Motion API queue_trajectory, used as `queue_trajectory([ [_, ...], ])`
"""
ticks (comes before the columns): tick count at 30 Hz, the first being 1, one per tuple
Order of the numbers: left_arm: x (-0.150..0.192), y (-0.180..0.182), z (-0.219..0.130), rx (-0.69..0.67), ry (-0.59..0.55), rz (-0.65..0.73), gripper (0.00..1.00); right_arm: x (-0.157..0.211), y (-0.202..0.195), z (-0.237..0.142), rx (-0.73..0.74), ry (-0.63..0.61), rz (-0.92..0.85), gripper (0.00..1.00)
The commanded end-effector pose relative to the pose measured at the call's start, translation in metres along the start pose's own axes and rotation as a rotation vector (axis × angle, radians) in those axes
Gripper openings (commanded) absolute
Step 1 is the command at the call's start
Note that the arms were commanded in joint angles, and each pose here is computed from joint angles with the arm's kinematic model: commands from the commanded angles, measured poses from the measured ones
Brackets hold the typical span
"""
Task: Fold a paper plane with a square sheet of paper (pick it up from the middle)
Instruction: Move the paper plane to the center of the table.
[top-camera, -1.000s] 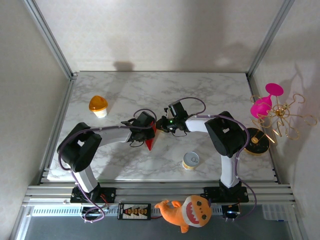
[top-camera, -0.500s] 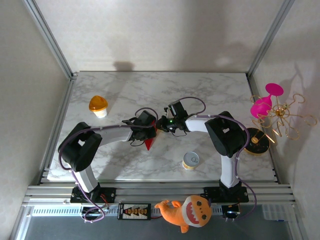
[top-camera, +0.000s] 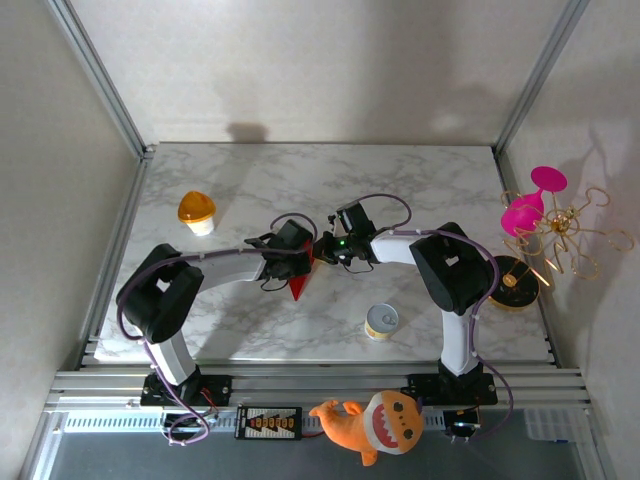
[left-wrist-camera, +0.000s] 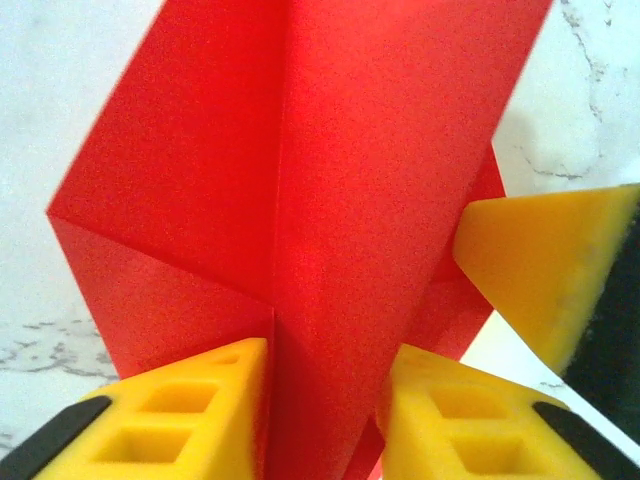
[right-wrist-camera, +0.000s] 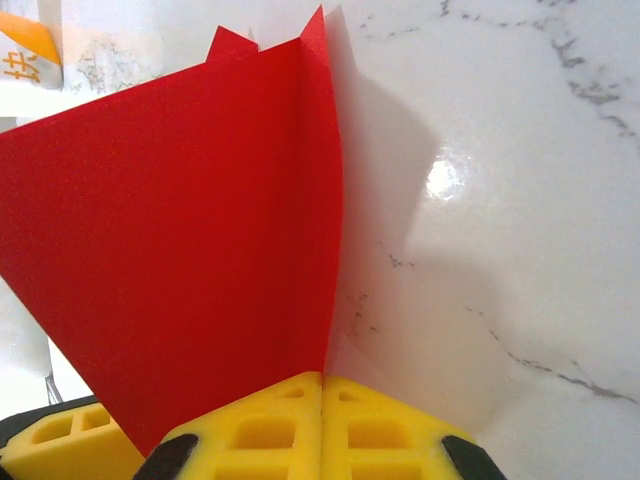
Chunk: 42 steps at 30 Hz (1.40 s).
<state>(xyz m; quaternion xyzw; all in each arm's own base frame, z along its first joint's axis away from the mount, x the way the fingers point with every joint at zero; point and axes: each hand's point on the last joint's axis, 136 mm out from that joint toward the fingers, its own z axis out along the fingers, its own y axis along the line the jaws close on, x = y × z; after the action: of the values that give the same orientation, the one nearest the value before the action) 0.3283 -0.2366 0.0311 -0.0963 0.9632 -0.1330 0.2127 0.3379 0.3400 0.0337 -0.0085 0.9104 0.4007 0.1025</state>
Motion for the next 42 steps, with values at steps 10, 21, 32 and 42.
queue_trajectory([
  [10, 0.001, 0.01, 0.006, -0.116, -0.006, 0.057, 0.19, -0.007, 0.016, -0.003, -0.018, -0.015, -0.044, 0.05],
  [21, -0.003, 0.004, 0.0, -0.1, -0.016, 0.056, 0.3, -0.007, 0.015, -0.002, -0.016, -0.014, -0.044, 0.05],
  [32, 0.005, -0.003, 0.0, -0.064, 0.038, 0.11, 0.4, -0.006, 0.014, -0.002, -0.015, -0.013, -0.042, 0.05],
  [42, 0.005, -0.008, -0.004, -0.041, 0.05, 0.125, 0.46, -0.006, 0.013, -0.002, -0.014, -0.014, -0.042, 0.05],
])
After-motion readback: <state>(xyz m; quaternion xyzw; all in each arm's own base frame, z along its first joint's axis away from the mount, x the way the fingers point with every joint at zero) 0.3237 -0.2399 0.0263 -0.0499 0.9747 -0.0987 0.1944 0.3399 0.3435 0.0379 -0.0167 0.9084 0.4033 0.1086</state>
